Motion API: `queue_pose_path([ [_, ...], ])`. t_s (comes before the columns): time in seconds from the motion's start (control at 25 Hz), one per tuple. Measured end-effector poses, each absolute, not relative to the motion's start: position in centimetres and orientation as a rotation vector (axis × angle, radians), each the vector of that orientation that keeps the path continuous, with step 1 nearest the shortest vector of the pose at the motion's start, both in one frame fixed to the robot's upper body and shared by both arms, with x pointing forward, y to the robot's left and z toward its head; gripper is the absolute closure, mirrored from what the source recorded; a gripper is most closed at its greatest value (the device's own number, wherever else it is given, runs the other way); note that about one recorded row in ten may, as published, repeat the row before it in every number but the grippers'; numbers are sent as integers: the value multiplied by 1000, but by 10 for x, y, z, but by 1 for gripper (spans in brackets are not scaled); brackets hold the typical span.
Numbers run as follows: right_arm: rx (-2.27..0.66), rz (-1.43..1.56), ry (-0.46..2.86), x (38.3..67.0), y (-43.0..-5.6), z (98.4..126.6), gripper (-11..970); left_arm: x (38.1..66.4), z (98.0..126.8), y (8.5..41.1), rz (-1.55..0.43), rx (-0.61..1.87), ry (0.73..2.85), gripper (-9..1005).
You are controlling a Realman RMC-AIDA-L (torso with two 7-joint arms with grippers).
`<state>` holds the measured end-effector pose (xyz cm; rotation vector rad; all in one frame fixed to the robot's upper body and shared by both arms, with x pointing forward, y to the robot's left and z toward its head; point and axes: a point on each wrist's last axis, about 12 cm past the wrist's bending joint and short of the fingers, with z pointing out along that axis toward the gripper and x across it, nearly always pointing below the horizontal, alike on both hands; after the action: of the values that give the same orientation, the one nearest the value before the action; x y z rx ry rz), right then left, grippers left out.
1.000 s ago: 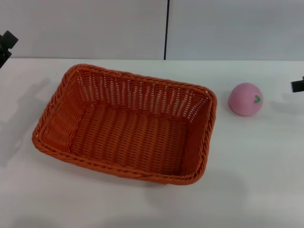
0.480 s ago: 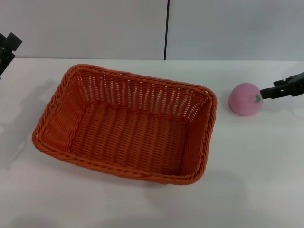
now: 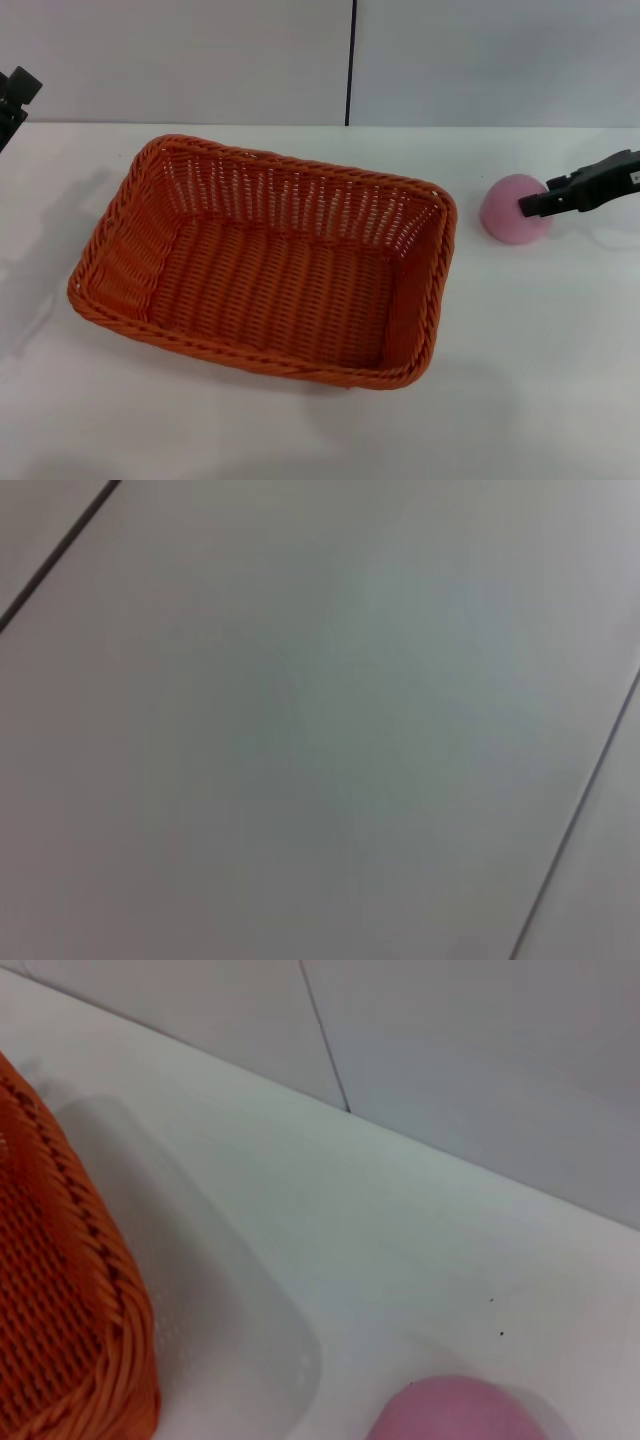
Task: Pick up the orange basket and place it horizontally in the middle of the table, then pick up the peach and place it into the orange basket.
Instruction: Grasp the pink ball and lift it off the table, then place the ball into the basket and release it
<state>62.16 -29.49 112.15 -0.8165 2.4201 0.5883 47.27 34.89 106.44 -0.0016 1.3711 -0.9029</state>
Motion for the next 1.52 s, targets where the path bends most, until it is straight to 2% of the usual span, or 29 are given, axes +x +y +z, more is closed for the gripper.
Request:
queue_pose_path([
  [0.08,-830,579,2424,623,-292,1119,341,473,1064,349,-901,-7,1369,443],
  [0.32,-862,574,2427,622,-286,1116,496,473,1065,351,-883,-24,1358,450],
  [0.56,-855,587,2424,620,-288,1117,727,473,1065,352,-873,-30,1354,504],
  [0.8,-806,598,2368,610,-300,1129,758,472,1064,353,-868,-36,1355,543],
  [1.0,-736,634,2183,597,-315,1167,784,471,1065,355,-862,-44,1348,543],
  [1.08,-743,662,2097,591,-314,1182,828,471,1065,355,-866,-47,1342,543],
  [1.28,-850,836,1803,573,-294,1216,866,470,1066,356,-868,-52,1335,543],
  [1.52,-983,1028,1672,579,-257,1215,909,471,1066,355,-873,-54,1333,543],
])
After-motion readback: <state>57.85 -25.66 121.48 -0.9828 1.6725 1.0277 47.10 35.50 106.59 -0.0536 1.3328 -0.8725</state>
